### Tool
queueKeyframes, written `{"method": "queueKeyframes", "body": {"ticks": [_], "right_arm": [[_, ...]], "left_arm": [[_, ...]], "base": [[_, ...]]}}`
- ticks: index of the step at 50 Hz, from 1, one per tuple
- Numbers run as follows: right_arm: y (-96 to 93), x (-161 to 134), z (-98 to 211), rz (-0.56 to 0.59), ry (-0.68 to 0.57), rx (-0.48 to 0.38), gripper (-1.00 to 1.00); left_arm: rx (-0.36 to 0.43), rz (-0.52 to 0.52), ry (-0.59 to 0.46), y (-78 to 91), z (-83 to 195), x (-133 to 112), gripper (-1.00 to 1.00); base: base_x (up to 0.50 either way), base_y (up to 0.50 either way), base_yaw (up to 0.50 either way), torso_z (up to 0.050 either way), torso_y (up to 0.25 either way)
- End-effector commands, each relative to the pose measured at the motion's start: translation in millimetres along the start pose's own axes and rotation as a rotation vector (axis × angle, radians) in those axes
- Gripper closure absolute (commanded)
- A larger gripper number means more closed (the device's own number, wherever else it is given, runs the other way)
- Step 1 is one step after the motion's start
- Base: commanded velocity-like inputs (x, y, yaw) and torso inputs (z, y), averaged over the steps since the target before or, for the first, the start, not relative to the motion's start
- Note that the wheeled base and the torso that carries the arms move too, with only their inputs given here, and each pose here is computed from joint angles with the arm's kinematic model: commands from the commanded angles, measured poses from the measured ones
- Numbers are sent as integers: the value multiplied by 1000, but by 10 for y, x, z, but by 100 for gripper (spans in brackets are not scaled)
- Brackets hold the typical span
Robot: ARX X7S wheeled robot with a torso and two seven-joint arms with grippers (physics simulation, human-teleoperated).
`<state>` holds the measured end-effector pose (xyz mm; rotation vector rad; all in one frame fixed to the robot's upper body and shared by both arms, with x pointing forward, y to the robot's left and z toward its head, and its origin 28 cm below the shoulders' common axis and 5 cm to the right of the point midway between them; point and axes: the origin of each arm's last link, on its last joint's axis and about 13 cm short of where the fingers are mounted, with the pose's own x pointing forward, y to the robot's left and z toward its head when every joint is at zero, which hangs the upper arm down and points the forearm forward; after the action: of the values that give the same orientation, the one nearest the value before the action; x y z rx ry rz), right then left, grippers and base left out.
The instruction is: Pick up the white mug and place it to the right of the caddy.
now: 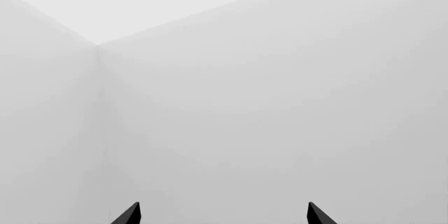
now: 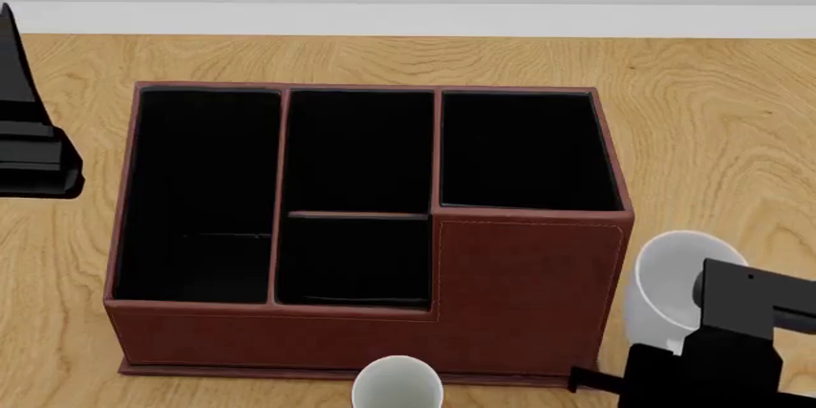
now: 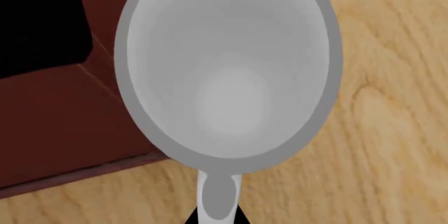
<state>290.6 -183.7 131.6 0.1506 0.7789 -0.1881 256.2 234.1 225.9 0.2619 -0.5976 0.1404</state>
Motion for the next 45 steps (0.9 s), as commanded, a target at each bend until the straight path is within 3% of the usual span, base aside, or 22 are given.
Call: {"method": "queueKeyframes", "body": {"ticks": [1, 45], "right_arm": [[-14, 63, 12, -6, -9, -11, 100], [1, 194, -67, -16, 35, -17, 100]], "left_arm": [[0, -2, 1, -9, -4, 4, -100], [-3, 0, 1, -6, -28, -1, -100]], "base": [[0, 0, 0, 0, 0], [0, 0, 0, 0, 1]]}}
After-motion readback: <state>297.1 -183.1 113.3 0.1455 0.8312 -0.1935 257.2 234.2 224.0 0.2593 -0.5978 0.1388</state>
